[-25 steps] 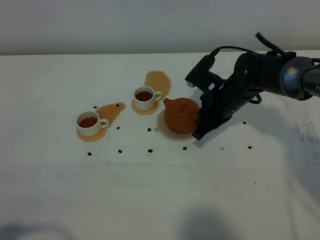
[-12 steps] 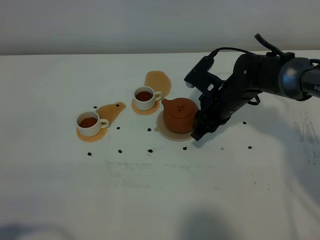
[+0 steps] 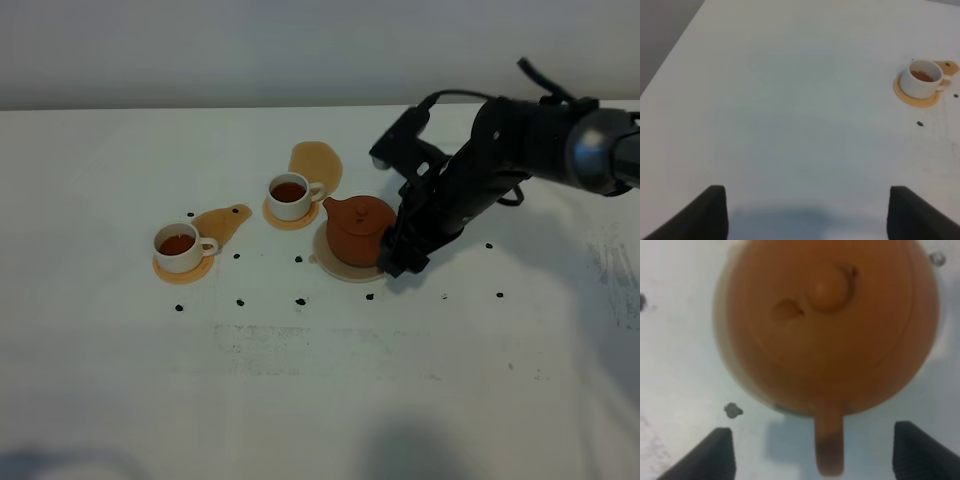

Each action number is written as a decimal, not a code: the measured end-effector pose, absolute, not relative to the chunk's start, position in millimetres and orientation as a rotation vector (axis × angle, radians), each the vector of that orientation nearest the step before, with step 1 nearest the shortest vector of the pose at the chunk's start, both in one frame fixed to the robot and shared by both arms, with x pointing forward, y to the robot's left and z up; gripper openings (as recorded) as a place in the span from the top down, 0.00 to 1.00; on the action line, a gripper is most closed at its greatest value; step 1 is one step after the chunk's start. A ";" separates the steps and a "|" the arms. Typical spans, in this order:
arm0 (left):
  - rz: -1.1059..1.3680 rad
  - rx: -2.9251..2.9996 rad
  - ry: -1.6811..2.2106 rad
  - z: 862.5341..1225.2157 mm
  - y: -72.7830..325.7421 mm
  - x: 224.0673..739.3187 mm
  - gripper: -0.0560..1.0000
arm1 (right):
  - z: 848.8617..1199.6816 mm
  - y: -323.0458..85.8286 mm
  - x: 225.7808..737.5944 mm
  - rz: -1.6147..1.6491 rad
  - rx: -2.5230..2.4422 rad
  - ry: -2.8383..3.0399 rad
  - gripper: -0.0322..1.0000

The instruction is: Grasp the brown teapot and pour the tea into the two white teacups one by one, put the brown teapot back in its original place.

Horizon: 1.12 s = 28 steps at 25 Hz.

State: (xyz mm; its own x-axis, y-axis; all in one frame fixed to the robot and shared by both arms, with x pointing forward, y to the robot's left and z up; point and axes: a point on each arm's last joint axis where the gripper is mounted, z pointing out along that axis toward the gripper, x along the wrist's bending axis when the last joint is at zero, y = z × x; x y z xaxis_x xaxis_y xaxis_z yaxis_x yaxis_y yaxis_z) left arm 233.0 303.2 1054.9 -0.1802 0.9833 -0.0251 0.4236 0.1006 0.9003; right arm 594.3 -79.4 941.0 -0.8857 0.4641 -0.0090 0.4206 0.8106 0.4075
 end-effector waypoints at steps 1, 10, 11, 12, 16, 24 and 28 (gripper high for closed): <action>1.041 1.392 1.698 1054.9 303.2 233.0 0.32 | 950.0 -80.0 593.5 0.629 0.716 2.865 0.37; 1.041 1.392 1.698 1054.9 303.2 233.0 0.32 | 1042.2 -107.7 578.0 0.733 1.056 2.578 0.37; 1.041 1.392 1.698 1054.9 303.2 233.0 0.32 | 1051.1 -116.2 576.9 0.736 1.109 2.546 0.37; 1.041 1.392 1.698 1054.9 303.2 233.0 0.32 | 1059.3 -126.4 575.6 0.728 1.151 2.524 0.37; 1.041 1.392 1.698 1054.9 303.2 233.0 0.32 | 1087.8 -174.8 567.5 0.670 1.321 2.460 0.37; 1.041 1.392 1.698 1054.9 303.2 233.0 0.32 | 1144.6 -262.5 512.4 0.559 1.639 2.304 0.39; 1.041 1.392 1.698 1054.9 303.2 233.0 0.32 | 1152.8 -277.3 467.0 0.566 1.714 2.186 0.39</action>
State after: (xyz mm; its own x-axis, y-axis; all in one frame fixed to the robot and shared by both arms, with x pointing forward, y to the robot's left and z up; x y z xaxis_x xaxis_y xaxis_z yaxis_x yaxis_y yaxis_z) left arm 233.0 303.2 1054.9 -0.1802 0.9833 -0.0251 0.4236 0.1006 0.9003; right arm 467.0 -277.3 1152.8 -0.2391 0.9710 0.0025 0.8503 0.2082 0.4834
